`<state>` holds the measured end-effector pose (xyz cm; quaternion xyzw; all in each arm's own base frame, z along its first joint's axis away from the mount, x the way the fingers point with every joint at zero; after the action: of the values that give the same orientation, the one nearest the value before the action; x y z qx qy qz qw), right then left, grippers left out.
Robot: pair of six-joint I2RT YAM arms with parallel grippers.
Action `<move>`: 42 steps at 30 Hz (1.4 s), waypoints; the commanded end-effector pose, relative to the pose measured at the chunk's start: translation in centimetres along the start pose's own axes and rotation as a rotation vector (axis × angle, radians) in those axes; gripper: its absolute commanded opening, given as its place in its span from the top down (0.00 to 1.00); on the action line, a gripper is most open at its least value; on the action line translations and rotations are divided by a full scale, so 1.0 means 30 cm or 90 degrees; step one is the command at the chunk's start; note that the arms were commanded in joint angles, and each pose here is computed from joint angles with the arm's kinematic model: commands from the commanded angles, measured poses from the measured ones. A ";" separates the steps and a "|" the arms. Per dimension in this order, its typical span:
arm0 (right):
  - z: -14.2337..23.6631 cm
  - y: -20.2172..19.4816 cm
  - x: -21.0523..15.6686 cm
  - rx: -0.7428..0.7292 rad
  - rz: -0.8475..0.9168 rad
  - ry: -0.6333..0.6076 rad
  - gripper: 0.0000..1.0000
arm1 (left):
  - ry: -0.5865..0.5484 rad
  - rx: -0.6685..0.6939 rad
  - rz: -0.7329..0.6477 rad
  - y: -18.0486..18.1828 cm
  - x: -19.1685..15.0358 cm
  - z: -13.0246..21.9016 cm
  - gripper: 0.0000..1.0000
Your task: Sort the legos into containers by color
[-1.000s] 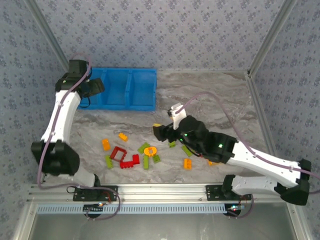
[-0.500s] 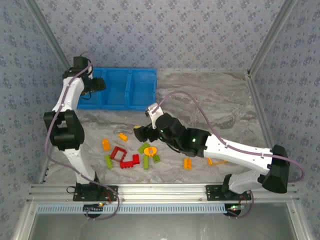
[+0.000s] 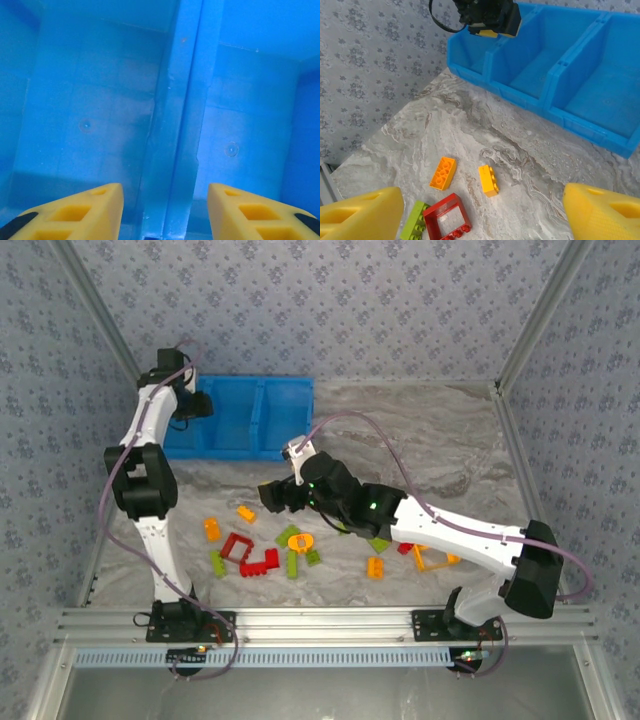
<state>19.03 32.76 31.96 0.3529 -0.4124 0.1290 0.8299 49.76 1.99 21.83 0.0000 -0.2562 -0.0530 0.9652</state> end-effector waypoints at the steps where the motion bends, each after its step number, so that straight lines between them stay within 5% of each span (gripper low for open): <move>1: 0.001 0.008 0.029 0.006 -0.024 -0.001 0.15 | 0.023 0.003 -0.028 -0.028 -0.002 -0.020 0.53; 12: -0.005 -0.012 0.024 -0.007 -0.039 0.010 0.15 | 0.051 0.032 -0.049 -0.061 -0.014 -0.067 0.65; 17: -0.005 -0.016 0.023 -0.012 -0.039 0.011 0.16 | 0.044 0.031 -0.063 -0.099 -0.006 -0.058 0.79; 21: 0.005 -0.025 0.029 -0.028 -0.036 0.008 0.16 | 0.038 0.009 -0.054 -0.171 0.000 -0.037 1.00; 35: 0.201 -0.214 -0.001 -0.202 -0.053 -0.016 0.16 | 0.004 -0.083 -0.049 -0.708 -0.058 0.056 1.00; 42: 0.348 -0.316 -0.032 -0.267 -0.084 -0.034 0.16 | 0.013 -0.091 -0.011 -0.866 -0.088 0.071 1.00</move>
<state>17.64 21.01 31.57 0.2366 -0.4293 0.0055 0.8716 43.41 -23.02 20.20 -0.0334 -0.2281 -0.1401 0.9629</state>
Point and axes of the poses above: each hand's point on the last joint's axis, 136 mm out from that joint toward the fingers, its own z axis back along the fingers, its own y axis along the line the jaws close on, x = y × z, the point moved 9 cm from there along z, back along the fingers, and after that the axes turned 14 degrees about -z, right-handed, at the moved point
